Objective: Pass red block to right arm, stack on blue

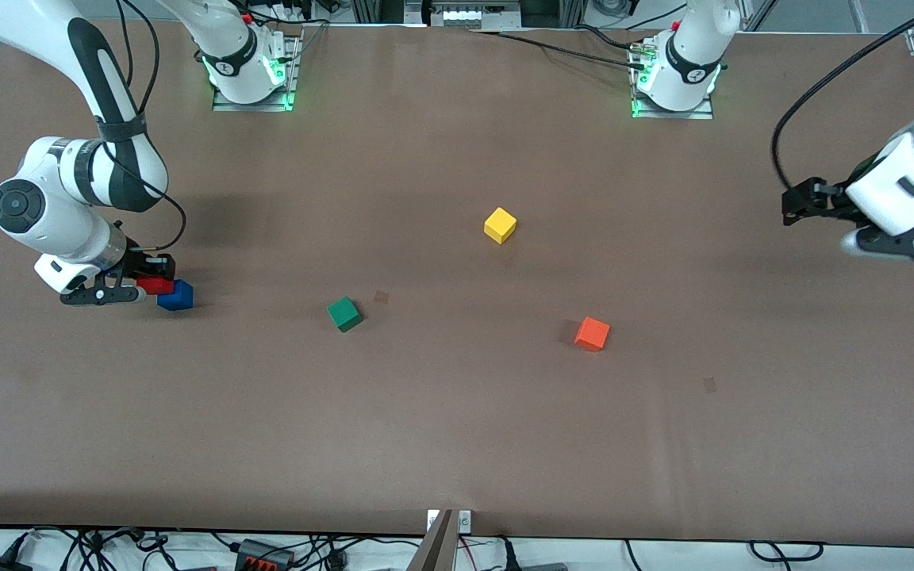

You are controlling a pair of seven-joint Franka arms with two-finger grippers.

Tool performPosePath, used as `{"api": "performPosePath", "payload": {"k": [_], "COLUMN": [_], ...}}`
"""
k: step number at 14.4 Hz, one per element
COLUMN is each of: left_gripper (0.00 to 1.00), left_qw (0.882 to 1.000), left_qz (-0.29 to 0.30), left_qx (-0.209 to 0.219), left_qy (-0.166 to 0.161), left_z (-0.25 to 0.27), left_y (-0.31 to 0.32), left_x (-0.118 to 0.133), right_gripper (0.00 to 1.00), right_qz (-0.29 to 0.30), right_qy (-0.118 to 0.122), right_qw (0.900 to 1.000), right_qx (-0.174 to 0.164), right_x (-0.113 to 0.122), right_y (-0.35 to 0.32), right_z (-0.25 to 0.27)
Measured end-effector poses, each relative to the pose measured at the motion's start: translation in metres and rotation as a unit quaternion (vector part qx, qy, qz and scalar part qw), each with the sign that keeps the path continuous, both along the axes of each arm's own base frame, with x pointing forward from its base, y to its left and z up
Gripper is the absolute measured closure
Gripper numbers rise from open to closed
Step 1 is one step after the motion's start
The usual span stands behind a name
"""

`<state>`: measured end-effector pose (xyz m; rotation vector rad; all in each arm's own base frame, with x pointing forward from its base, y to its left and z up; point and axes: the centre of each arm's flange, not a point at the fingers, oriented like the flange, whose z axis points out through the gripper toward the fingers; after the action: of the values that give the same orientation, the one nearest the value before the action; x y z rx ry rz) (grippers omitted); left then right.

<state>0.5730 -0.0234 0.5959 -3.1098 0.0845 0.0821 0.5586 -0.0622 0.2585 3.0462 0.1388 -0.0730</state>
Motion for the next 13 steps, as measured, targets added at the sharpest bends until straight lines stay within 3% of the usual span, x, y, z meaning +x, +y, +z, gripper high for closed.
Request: {"api": "performPosePath", "payload": {"k": [4, 13], "left_gripper": [0.0, 0.0], "left_qw": [0.999, 1.0], "left_qz": [0.015, -0.001], "left_qx": [-0.015, -0.015], "left_qy": [-0.027, -0.013], "left_z": [0.019, 0.013], "left_y": [0.015, -0.003], "left_x": [-0.019, -0.023], "right_gripper": [0.44, 0.44], "right_qz": [0.001, 0.002], "right_qy": [-0.012, 0.007], "right_qw": [1.0, 1.0], "right_qx": [-0.001, -0.002], "right_x": [0.008, 0.02], "right_y": [0.0, 0.002], "right_z": [0.009, 0.004]}}
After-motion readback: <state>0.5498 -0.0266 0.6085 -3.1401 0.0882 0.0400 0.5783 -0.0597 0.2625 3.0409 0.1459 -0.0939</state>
